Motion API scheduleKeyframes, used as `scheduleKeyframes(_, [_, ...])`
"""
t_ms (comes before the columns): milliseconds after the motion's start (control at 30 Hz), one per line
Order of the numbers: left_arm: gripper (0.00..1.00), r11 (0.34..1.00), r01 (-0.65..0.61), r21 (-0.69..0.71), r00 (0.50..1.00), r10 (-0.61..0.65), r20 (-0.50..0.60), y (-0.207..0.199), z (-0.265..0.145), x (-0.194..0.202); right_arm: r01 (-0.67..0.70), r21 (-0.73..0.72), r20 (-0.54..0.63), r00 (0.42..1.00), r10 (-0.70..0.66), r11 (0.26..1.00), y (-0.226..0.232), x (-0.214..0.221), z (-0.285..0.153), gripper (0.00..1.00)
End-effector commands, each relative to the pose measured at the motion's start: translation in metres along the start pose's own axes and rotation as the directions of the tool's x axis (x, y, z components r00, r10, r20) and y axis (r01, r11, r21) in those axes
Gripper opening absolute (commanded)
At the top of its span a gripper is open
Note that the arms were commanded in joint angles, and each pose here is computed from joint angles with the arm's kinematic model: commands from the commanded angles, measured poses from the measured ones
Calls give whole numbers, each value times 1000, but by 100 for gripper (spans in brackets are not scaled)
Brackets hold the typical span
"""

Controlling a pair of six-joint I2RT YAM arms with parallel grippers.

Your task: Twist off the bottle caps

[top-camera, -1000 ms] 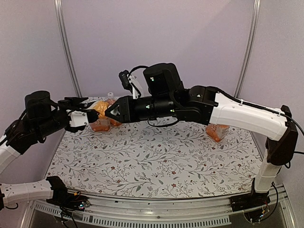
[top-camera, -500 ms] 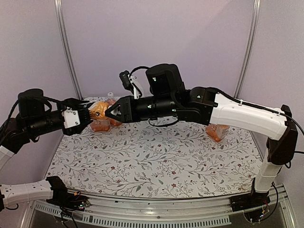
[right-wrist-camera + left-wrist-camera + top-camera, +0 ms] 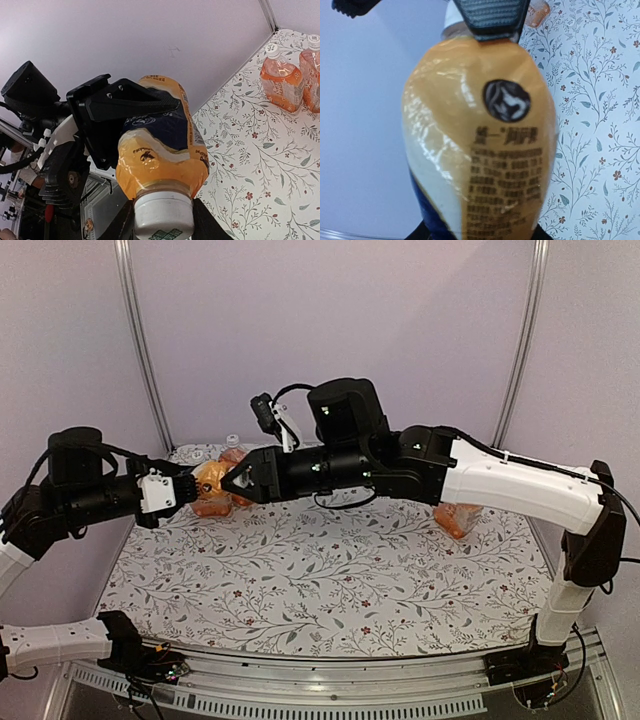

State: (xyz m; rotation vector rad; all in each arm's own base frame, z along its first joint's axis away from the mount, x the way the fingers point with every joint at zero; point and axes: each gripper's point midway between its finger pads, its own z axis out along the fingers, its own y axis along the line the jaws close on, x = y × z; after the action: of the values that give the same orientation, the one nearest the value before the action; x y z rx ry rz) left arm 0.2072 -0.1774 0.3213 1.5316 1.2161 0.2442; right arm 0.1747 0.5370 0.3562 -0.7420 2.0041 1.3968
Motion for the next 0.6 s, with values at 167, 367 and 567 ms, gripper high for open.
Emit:
scheduleKeyframes(167, [36,999,-32,-8,999,32,7,1,-3,-3,-1,20,96,995,-1,1000,2,-22,-34,67])
scheduleKeyframes(367, [36,999,-47,-10,999,48,9,-1,-2,-2,-14,19,101,995,12,1000,1,-24,-39,53])
scheduleKeyframes(567, [36,999,-49,-18,999,49,12,1,-2,-3,-32,-10,71,997,32,999,3,-20,-29,55])
